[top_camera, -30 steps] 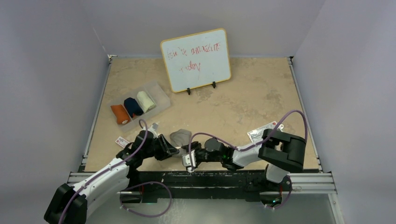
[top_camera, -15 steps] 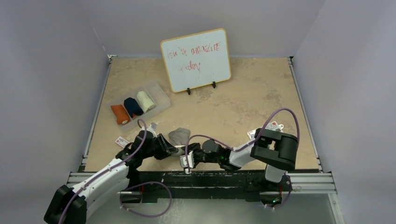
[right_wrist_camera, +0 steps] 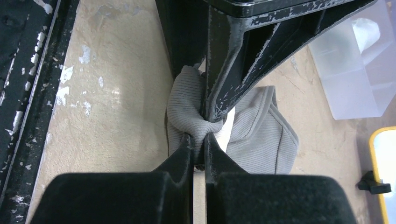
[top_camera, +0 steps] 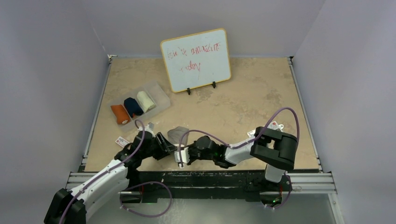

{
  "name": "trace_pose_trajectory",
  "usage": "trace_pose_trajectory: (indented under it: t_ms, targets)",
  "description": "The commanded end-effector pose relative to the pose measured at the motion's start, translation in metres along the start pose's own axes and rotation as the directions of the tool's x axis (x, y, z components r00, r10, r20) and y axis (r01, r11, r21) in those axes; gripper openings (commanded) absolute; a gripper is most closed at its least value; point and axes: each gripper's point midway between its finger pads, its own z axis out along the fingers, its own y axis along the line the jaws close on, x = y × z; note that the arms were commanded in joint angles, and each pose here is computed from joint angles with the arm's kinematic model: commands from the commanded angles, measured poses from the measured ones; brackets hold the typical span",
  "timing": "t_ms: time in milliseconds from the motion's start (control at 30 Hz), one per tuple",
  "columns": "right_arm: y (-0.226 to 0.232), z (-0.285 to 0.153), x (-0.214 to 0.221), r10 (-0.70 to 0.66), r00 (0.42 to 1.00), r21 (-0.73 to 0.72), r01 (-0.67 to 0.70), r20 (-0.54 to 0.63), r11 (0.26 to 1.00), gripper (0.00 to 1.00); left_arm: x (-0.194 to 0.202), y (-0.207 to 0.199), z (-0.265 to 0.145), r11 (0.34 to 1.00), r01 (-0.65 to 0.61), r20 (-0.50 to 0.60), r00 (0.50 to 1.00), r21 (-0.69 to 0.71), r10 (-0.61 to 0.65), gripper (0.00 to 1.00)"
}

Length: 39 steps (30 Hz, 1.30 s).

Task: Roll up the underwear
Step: Roll the underwear to the center of the board.

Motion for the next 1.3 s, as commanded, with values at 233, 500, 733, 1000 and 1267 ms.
trace_pose_trajectory:
  t_ms: [233, 500, 733, 1000, 1267]
  targets:
    - [0.034, -0.013, -0.008, 0.45, 0.889, -0.283, -0.456, -0.089, 0.844, 0.0, -0.009, 0.013, -0.01, 0.999, -0.002, 0.077, 0.997, -0.055, 0.006, 0.65]
    - [0.026, -0.016, -0.012, 0.709, 0.69, -0.403, -0.696, -0.147, 0.594, 0.0, -0.017, 0.002, -0.014, 1.0, -0.015, 0.114, 0.993, -0.019, 0.017, 0.67]
    - [0.022, -0.015, 0.003, 0.825, 0.516, -0.447, -0.809, -0.229, 0.382, 0.0, -0.019, -0.014, -0.019, 0.995, -0.069, 0.129, 0.99, 0.07, 0.059, 0.7]
    - [0.013, -0.016, 0.013, 0.88, 0.385, -0.455, -0.86, -0.279, 0.232, 0.04, -0.007, -0.023, -0.017, 0.979, -0.134, 0.081, 0.989, 0.156, 0.122, 0.72]
    - [0.012, -0.014, 0.022, 0.895, 0.318, -0.434, -0.886, -0.311, 0.164, 0.05, -0.008, -0.004, -0.002, 0.997, -0.032, 0.073, 0.997, 0.07, 0.027, 0.65]
